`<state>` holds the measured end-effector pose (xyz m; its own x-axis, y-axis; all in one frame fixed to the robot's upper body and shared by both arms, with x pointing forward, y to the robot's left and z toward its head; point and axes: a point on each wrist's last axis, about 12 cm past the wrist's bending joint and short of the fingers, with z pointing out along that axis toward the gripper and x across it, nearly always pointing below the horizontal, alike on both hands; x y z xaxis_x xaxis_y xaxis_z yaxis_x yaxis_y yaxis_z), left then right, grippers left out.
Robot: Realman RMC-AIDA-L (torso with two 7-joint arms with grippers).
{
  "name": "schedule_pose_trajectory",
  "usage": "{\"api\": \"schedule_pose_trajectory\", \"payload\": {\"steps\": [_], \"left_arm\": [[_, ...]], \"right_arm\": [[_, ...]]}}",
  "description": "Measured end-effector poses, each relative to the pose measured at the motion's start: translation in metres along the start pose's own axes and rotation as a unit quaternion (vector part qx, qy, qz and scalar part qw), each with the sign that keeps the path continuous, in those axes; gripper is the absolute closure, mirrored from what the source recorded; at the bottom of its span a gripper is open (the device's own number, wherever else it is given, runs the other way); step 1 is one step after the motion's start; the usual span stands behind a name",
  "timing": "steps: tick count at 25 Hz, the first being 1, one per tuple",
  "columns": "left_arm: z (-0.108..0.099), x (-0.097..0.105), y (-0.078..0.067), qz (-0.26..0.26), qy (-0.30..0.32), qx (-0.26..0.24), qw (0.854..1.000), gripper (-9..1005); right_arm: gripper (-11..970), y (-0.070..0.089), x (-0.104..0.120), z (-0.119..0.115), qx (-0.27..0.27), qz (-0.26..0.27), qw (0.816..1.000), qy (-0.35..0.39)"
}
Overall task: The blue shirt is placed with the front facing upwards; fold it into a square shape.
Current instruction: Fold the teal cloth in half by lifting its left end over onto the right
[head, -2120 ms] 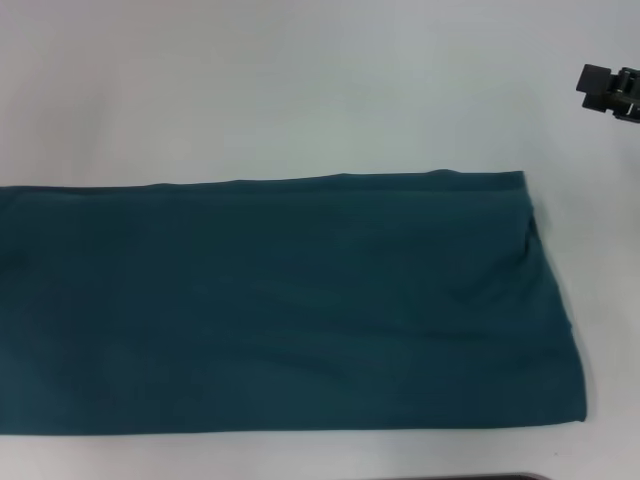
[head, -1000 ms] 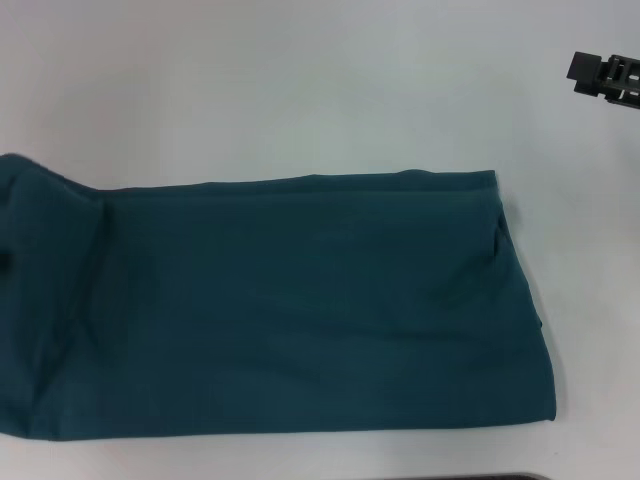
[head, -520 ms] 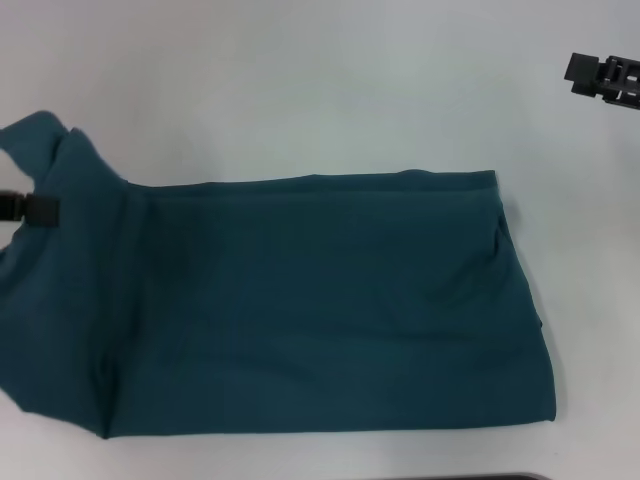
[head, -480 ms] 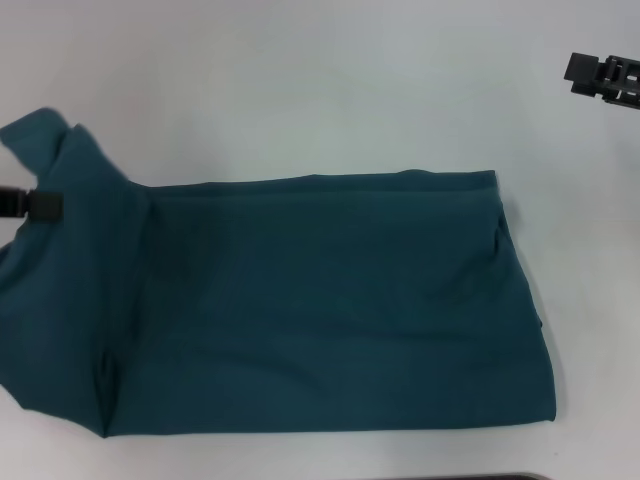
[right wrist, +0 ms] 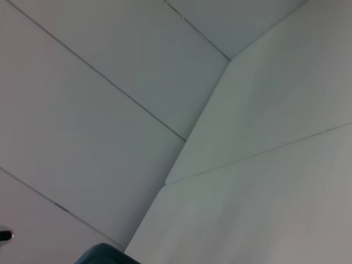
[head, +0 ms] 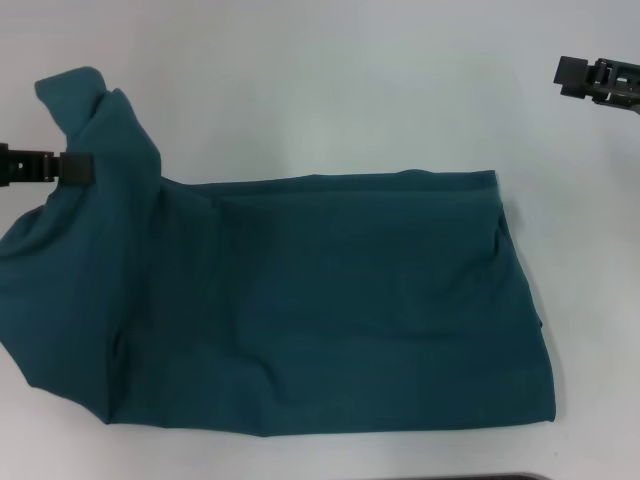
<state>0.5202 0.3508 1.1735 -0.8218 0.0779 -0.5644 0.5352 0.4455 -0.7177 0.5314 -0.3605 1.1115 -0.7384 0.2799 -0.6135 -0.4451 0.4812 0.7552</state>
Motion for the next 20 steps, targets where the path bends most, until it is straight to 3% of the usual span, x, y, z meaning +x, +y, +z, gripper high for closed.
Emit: {"api": "schedule_pose_trajectory", "payload": {"steps": [6, 20], "left_arm": [[0.002, -0.005, -0.007, -0.006, 0.004, 0.003, 1.0, 940], [0.021, -0.02, -0.029, 0.011, -0.012, 0.069, 0.997, 941]], "right_arm": [[212, 0.001, 0.0, 0.0, -0.005, -0.001, 1.0, 0.006], [212, 0.002, -0.002, -0.001, -0.008, -0.004, 1.0, 0.009]]}}
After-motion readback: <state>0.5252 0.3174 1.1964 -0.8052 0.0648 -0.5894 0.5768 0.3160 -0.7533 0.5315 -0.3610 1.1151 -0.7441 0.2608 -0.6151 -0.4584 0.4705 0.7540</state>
